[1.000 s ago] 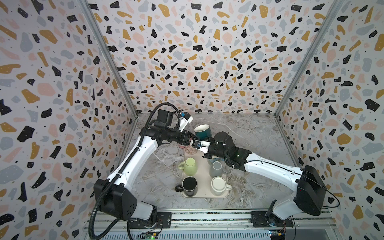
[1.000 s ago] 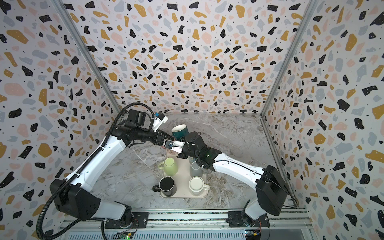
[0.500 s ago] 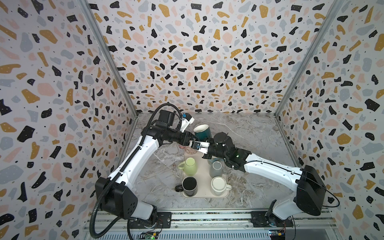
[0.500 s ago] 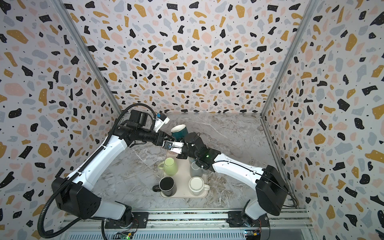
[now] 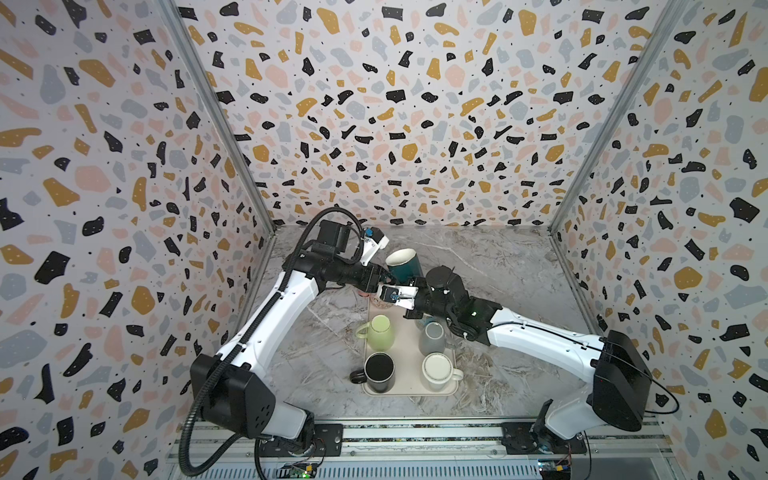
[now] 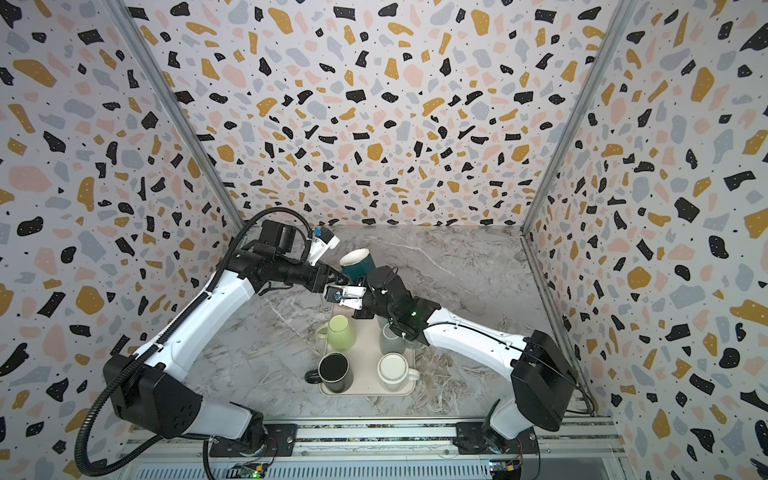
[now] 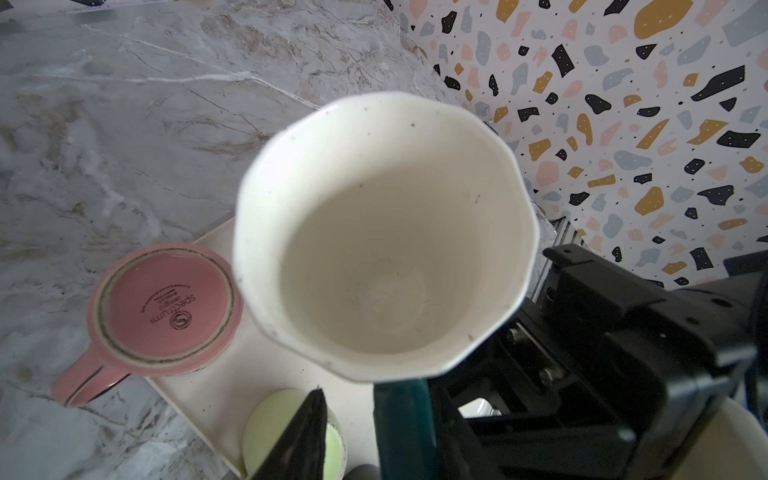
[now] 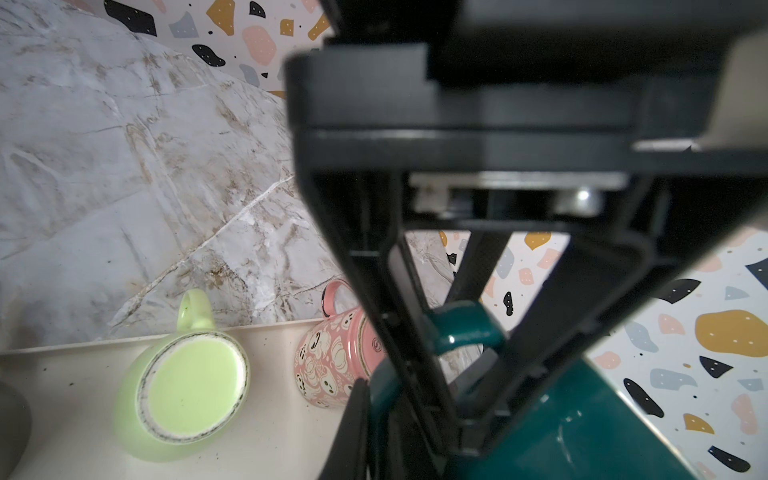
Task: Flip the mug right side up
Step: 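Grasp the upright dark green mug's handle with the left gripper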
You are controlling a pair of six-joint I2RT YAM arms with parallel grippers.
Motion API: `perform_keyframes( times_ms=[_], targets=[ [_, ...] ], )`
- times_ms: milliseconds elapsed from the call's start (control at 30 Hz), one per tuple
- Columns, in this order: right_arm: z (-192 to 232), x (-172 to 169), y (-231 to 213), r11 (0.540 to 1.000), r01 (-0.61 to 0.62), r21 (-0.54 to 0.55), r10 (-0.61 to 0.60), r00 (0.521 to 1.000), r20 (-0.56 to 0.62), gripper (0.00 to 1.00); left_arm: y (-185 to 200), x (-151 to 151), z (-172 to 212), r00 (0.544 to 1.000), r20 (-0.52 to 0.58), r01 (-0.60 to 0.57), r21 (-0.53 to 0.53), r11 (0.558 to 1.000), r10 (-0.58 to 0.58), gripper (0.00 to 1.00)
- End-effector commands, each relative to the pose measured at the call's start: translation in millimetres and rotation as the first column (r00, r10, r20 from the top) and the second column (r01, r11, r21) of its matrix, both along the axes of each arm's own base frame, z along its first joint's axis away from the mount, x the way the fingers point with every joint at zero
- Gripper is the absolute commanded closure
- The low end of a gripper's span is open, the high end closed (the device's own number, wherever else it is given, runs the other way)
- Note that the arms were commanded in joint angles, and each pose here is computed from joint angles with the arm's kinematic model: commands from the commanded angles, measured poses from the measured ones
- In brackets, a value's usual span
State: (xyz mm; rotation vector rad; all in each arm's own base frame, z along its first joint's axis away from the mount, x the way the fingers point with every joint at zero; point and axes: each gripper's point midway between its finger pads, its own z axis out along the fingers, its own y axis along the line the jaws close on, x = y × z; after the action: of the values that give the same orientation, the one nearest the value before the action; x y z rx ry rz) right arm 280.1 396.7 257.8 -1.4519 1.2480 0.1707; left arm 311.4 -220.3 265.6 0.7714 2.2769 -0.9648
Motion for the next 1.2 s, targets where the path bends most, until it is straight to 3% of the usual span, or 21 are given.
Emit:
perform_keyframes(
  times_ms=[0, 200, 567, 933, 1167],
  targets=[
    [38.5, 2.1, 3.7, 0.997, 0.0, 0.074, -0.008, 0.994, 0.111, 1.0, -0.6, 3.3, 7.4, 0.999, 0.032, 0.007, 0.009, 1.0, -0.007, 0.6],
    [31.8, 2.3, 5.0, 0.999, 0.006, 0.048, -0.012, 0.993, 0.119, 1.0, -0.1, 3.0, 7.2, 0.999, 0.032, 0.006, 0.013, 1.0, -0.007, 0.7],
    [32.9, 5.0, 3.7, 0.998, 0.024, 0.052, -0.031, 0.989, 0.146, 1.0, -1.5, -1.6, 0.5, 1.0, 0.007, 0.02, 0.004, 1.0, -0.02, 0.99],
    [38.3, 12.6, 0.2, 0.995, 0.067, 0.068, -0.078, 0.981, 0.176, 1.0, -4.1, -1.8, 9.6, 0.999, 0.041, 0.003, -0.035, 0.999, -0.002, 1.0],
    [39.9, 13.7, -2.2, 0.994, 0.079, 0.075, -0.092, 0.979, 0.184, 0.78, -4.4, -4.8, 15.8, 0.997, 0.075, -0.004, -0.061, 0.998, 0.009, 1.0]
  ],
)
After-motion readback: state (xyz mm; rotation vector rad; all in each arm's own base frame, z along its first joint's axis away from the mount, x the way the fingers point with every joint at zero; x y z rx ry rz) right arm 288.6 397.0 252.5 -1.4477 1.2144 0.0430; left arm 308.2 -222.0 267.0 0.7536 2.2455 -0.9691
